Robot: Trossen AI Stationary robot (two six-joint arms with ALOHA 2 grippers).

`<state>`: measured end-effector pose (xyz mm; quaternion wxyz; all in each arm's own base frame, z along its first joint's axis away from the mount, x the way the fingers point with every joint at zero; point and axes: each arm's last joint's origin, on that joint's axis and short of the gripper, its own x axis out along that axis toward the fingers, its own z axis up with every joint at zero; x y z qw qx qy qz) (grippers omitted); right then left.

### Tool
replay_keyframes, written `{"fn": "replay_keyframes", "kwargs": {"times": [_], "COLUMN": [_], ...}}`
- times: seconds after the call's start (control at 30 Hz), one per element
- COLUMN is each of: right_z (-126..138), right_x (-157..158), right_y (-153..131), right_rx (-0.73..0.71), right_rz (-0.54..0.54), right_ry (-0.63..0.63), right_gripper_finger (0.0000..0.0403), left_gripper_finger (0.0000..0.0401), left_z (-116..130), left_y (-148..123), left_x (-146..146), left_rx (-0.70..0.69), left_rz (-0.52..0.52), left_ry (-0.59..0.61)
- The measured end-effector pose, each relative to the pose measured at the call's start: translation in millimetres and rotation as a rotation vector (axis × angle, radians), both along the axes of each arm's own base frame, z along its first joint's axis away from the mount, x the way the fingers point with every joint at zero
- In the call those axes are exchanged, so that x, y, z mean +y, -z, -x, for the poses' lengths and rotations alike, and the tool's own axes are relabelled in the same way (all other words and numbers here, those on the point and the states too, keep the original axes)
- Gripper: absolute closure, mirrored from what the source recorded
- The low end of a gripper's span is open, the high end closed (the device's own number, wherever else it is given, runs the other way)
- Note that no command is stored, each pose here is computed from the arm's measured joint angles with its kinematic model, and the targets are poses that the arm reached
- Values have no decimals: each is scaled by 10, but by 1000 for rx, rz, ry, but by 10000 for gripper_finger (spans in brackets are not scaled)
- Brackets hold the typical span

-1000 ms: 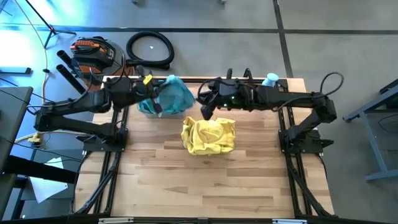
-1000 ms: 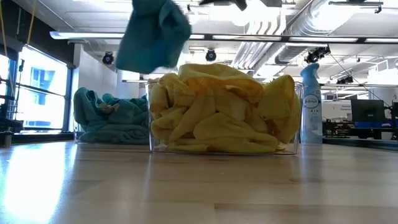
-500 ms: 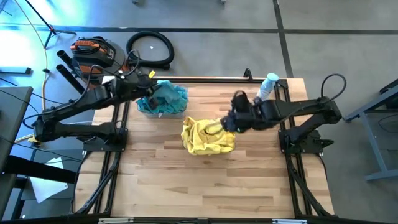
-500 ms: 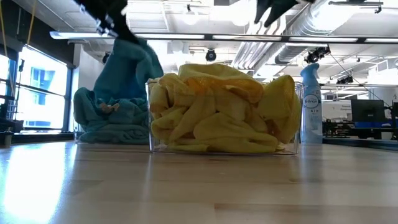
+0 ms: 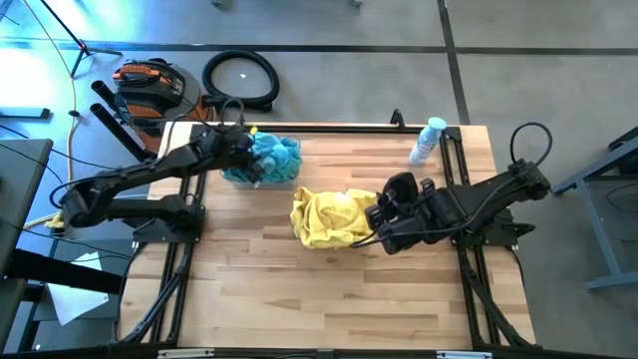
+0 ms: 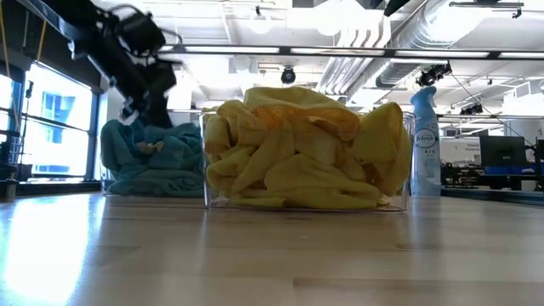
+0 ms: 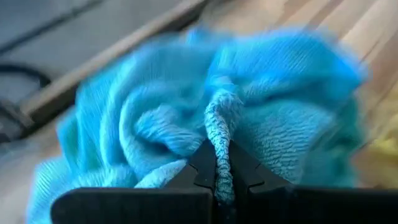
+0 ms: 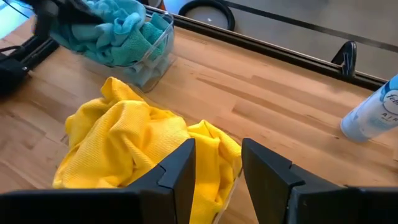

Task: Sort microfiber towel by color & place in baskets
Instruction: Put the blue towel into the top transparent bin

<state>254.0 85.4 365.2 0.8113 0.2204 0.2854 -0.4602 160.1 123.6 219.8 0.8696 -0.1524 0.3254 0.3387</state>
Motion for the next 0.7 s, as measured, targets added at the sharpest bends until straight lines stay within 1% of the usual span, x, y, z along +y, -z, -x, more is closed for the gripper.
{"fn": "replay_keyframes", "kwargs": {"times": [0.07,0.17,0.23,0.4,0.53,0.7], "right_z": [2,2,2,-2,-5,-7], "right_x": [9,9,9,10,12,12], "right_y": [1,1,2,2,2,3], "right_rx": [-7,-12,-22,-28,-31,-31], "right_rz": [-5,-8,-14,-17,-18,-18], "right_ry": [5,10,21,24,24,24], "right_gripper_finger": [280,280,280,280,280,280], "left_gripper_finger": [396,376,355,297,267,259], "left_z": [-20,-65,-96,-181,-199,-196], "left_y": [118,249,348,532,563,425], "left_x": [29,78,99,162,175,171], "left_rx": [26,61,99,141,148,135], "left_rz": [43,99,135,193,198,190], "left_ry": [-25,-41,-35,-53,-53,-51]}}
